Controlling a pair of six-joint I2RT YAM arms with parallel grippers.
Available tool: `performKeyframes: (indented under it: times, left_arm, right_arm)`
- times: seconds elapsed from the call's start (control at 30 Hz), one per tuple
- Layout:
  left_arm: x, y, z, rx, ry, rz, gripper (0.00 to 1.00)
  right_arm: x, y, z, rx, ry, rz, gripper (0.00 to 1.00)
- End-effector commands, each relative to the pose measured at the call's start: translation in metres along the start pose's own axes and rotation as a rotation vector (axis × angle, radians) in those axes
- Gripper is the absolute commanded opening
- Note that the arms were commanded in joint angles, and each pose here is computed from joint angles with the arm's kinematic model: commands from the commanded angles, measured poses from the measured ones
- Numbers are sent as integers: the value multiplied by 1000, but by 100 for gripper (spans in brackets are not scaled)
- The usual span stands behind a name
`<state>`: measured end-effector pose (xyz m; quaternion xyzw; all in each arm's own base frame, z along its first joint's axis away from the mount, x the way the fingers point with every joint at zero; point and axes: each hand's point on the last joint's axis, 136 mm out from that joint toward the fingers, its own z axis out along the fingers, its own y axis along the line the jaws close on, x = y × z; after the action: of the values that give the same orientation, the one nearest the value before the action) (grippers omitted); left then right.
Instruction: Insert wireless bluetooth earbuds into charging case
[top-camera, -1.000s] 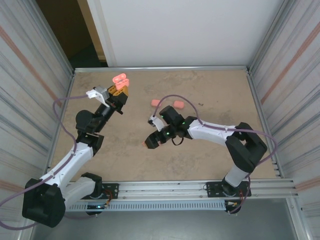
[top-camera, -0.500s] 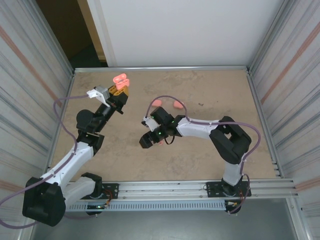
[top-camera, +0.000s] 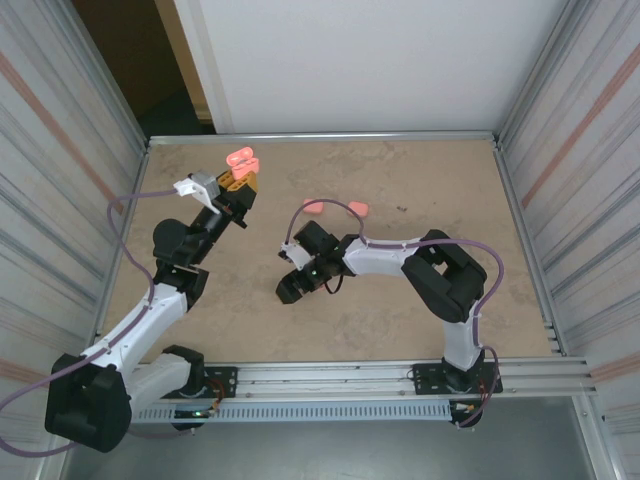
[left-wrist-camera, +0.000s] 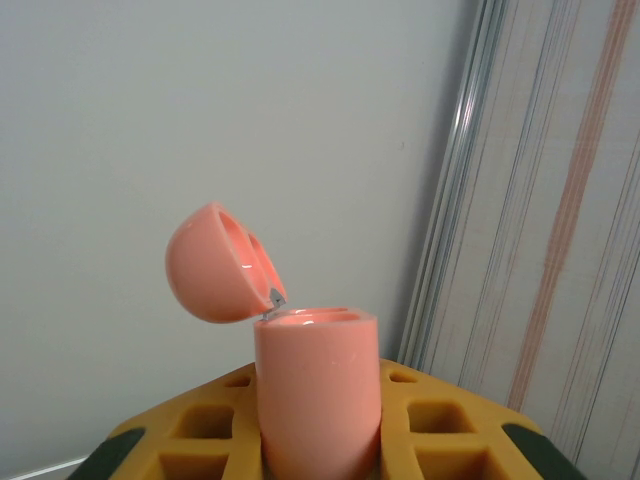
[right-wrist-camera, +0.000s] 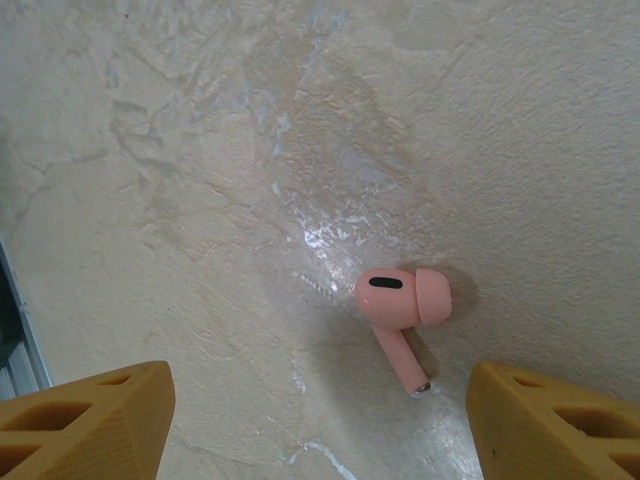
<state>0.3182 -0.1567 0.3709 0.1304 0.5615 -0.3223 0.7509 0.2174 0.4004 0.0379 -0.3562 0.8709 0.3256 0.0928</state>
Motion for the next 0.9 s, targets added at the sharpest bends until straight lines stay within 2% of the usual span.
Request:
performKeyframes:
  times: [0.0, 0.57, 0.87]
  left_arm:
    - [-10, 1, -1, -5, -34, 9, 0]
    - [-9, 1, 0, -2, -30, 6, 0]
    - [-9, 0, 0, -1, -30, 5, 0]
  right_arm:
    - [5, 4, 7, 0, 33, 21, 76]
    - [26, 33, 13, -69, 91, 3, 76]
    - [23, 42, 13, -88, 73, -8, 76]
